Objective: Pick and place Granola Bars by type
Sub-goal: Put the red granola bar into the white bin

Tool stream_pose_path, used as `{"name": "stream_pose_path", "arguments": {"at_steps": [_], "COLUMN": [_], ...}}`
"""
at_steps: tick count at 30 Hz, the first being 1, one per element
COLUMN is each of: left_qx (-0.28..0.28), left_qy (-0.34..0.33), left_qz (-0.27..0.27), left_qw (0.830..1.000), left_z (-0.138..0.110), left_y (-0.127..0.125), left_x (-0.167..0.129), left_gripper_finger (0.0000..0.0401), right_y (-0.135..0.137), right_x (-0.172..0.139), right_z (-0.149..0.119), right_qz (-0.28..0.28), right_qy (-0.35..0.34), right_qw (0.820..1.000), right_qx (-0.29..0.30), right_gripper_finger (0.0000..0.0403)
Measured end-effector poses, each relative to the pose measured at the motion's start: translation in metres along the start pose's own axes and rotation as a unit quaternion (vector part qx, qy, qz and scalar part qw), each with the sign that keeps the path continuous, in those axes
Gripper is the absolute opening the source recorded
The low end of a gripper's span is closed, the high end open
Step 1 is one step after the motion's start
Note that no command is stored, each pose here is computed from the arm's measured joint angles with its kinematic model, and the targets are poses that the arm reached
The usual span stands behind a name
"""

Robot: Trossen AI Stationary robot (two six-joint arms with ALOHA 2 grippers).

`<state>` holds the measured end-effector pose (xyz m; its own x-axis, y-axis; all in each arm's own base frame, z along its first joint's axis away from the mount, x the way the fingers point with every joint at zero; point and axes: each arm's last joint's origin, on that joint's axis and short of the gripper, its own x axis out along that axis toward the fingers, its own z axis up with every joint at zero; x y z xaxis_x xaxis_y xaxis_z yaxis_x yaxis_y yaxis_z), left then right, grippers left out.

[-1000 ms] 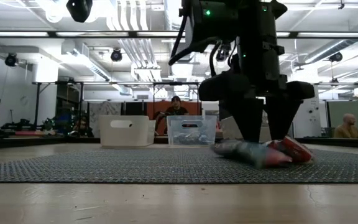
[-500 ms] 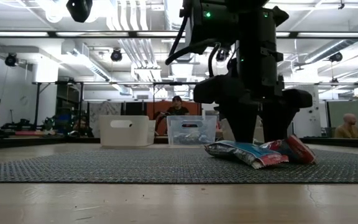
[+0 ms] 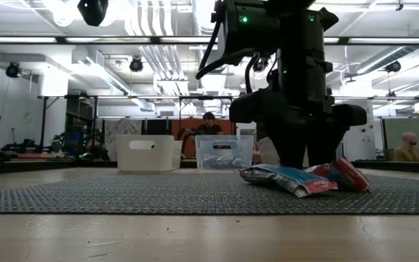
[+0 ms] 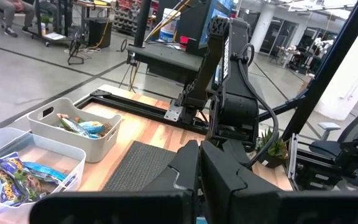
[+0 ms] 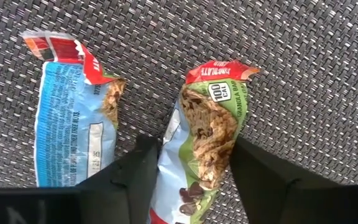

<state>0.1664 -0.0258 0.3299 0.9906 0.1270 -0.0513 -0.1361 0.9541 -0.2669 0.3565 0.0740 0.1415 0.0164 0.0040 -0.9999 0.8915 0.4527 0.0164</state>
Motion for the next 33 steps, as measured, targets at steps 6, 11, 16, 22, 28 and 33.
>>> {"name": "stream_pose_path", "arguments": {"at_steps": [6,11,16,22,28,33], "left_qx": [0.000,0.000,0.000,0.000,0.000,0.000], "left_qy": [0.000,0.000,0.000,0.000,0.000,0.000], "left_qz": [0.000,0.000,0.000,0.000,0.000,0.000], "left_qw": [1.000,1.000,1.000,1.000,1.000,1.000], "left_z": [0.000,0.000,0.000,0.000,0.000,0.000], "left_y": [0.000,0.000,0.000,0.000,0.000,0.000], "left_x": [0.000,0.000,0.000,0.000,0.000,0.000], "left_gripper_finger": [0.0000,0.0000,0.0000,0.0000,0.0000,0.0000], "right_y": [0.000,0.000,-0.003,-0.011,-0.017,-0.026], "right_x": [0.000,0.000,-0.005,-0.019,-0.039,-0.060], "right_z": [0.000,0.000,-0.001,-0.003,-0.001,0.004], "right_qz": [-0.001,0.000,-0.005,-0.019,-0.003,0.015], "right_qy": [0.001,0.002,0.006,0.004,-0.014,-0.034], "right_qw": [1.000,1.000,1.000,1.000,1.000,0.999], "right_qx": [-0.002,-0.004,-0.004,-0.013,-0.009,0.002], "right_gripper_finger": [0.0136,0.0104,0.0086,0.0071,0.0068,0.0067]}}
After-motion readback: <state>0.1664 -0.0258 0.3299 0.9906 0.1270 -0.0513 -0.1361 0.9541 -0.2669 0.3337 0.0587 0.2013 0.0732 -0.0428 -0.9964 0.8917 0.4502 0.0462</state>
